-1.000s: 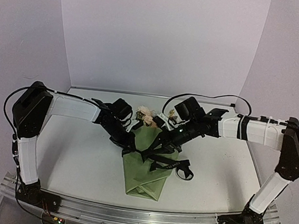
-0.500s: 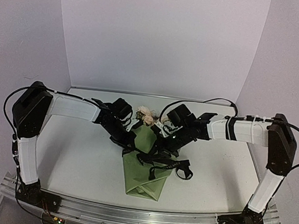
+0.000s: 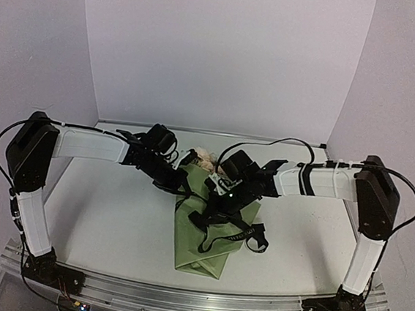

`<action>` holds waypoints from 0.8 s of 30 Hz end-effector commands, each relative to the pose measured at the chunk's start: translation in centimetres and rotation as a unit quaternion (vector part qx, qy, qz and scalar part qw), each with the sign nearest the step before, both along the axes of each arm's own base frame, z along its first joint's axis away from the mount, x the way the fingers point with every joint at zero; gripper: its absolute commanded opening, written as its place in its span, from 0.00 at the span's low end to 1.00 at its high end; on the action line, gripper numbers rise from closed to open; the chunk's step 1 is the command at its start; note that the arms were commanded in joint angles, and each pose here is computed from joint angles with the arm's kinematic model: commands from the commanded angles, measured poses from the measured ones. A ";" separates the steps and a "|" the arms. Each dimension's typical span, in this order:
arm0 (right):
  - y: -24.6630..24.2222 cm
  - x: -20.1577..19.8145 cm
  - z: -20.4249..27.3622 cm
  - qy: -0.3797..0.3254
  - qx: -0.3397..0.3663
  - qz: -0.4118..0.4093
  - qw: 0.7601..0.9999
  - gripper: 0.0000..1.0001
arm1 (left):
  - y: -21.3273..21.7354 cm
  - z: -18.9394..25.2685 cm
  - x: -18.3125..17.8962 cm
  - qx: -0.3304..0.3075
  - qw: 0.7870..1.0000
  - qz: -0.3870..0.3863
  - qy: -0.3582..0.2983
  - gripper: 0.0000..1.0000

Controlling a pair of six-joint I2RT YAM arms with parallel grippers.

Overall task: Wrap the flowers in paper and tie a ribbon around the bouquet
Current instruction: Cross the ribbon over the folded bouquet.

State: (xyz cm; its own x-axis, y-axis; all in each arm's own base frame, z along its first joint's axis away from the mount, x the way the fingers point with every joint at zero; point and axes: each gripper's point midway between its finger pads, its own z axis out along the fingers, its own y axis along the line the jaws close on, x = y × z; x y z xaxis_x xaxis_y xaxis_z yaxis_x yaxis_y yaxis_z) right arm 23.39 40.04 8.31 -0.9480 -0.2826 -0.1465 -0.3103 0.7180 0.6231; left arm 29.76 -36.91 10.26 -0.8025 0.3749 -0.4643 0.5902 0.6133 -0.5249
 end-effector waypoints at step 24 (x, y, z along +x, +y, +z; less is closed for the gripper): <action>0.3 8.0 -0.6 -0.139 -0.101 -0.086 0.981 0.06 | 1.4 3.2 1.0 -0.075 0.997 0.033 0.007 0.35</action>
State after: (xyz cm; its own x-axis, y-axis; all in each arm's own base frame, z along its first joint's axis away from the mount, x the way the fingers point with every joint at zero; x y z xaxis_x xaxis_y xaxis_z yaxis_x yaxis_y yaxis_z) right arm 32.30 40.65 6.32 -0.9282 -0.1305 -0.3485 -0.2660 0.8876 0.3760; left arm 28.78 -35.39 10.47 -0.8431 0.3375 -0.4186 0.5371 0.5655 -0.6259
